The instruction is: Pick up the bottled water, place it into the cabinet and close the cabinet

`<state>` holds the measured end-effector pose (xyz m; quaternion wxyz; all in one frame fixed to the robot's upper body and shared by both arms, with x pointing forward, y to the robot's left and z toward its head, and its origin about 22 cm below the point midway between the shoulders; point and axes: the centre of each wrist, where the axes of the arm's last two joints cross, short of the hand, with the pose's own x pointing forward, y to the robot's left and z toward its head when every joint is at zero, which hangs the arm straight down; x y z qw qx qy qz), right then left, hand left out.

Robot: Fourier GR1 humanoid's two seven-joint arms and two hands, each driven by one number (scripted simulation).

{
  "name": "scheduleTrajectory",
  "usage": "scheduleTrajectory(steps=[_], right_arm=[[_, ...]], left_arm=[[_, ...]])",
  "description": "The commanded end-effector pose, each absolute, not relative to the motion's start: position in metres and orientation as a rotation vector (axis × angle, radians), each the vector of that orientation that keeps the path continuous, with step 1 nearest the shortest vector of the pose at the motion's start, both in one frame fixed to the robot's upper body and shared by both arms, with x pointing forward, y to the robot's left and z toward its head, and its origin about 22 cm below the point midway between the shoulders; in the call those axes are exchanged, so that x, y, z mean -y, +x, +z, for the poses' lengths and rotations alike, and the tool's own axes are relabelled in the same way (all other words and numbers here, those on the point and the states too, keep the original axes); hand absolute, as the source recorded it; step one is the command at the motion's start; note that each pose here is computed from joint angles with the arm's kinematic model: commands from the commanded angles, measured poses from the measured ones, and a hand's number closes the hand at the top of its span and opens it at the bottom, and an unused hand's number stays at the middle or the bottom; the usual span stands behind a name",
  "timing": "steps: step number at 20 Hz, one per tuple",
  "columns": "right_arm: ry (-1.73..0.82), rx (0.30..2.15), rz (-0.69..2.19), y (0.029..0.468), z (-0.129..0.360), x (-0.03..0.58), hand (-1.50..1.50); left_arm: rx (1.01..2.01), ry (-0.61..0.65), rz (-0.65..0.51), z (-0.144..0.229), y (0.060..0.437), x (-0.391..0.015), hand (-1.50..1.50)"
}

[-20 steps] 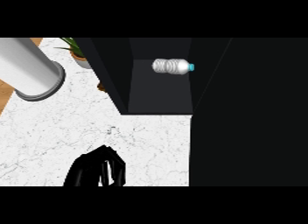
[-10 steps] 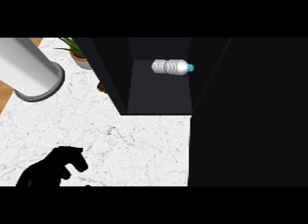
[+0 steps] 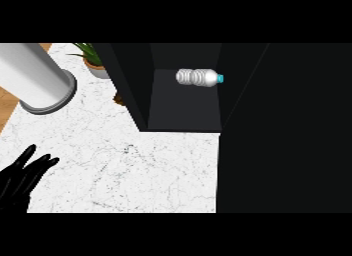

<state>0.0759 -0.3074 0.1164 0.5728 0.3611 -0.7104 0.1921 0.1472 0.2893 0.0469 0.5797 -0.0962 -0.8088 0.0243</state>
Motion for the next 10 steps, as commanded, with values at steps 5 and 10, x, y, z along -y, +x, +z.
scheduleTrajectory(steps=[5, 10], right_arm=[[0.776, 1.723, 0.858, 0.072, 0.182, 0.264, 1.50], [0.804, 1.690, 0.949, 0.085, 0.181, 0.256, 1.50]], left_arm=[[1.879, -0.241, 0.067, 0.055, 0.137, -0.312, -1.50], [1.858, -0.234, 0.069, 0.063, 0.134, -0.327, -1.50]])
